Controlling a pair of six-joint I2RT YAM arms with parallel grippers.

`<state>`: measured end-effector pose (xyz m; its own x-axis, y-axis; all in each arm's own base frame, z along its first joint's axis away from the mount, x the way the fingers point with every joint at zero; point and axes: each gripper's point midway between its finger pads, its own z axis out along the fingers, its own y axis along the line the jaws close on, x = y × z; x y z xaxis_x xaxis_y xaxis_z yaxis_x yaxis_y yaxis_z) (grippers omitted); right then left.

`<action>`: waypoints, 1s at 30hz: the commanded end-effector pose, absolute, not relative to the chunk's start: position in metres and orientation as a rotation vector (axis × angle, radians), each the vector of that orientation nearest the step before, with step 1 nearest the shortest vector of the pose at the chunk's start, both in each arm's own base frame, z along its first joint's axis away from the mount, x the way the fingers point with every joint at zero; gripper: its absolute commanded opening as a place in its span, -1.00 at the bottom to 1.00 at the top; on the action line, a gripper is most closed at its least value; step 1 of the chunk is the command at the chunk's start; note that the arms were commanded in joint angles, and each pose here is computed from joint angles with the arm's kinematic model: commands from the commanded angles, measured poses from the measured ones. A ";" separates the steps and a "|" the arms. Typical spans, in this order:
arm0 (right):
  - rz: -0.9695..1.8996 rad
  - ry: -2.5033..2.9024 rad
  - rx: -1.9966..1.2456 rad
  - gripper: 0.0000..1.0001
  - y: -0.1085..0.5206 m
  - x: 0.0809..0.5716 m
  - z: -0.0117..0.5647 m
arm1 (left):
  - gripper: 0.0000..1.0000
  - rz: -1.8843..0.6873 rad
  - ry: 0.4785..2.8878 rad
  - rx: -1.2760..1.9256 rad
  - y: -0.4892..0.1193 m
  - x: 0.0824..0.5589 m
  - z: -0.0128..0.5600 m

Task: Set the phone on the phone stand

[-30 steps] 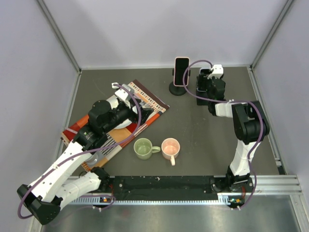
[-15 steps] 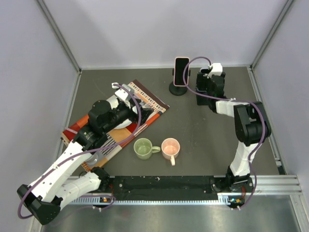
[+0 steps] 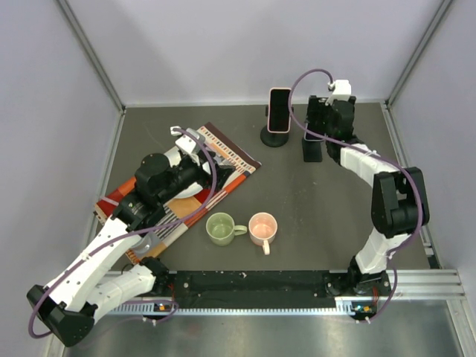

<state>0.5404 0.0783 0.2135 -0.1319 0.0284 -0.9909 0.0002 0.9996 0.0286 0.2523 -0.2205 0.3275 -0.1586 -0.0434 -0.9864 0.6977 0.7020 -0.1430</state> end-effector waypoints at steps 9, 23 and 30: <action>-0.033 1.538 0.074 0.98 0.052 0.471 0.379 | 0.72 -0.708 1.615 0.519 -0.219 0.262 0.326; 0.151 1.717 0.187 0.98 0.050 0.364 0.388 | 0.76 -0.775 1.585 0.498 -0.222 0.254 0.352; 0.267 1.678 0.187 0.98 0.055 0.314 0.373 | 0.77 -0.810 1.575 0.446 -0.222 0.252 0.370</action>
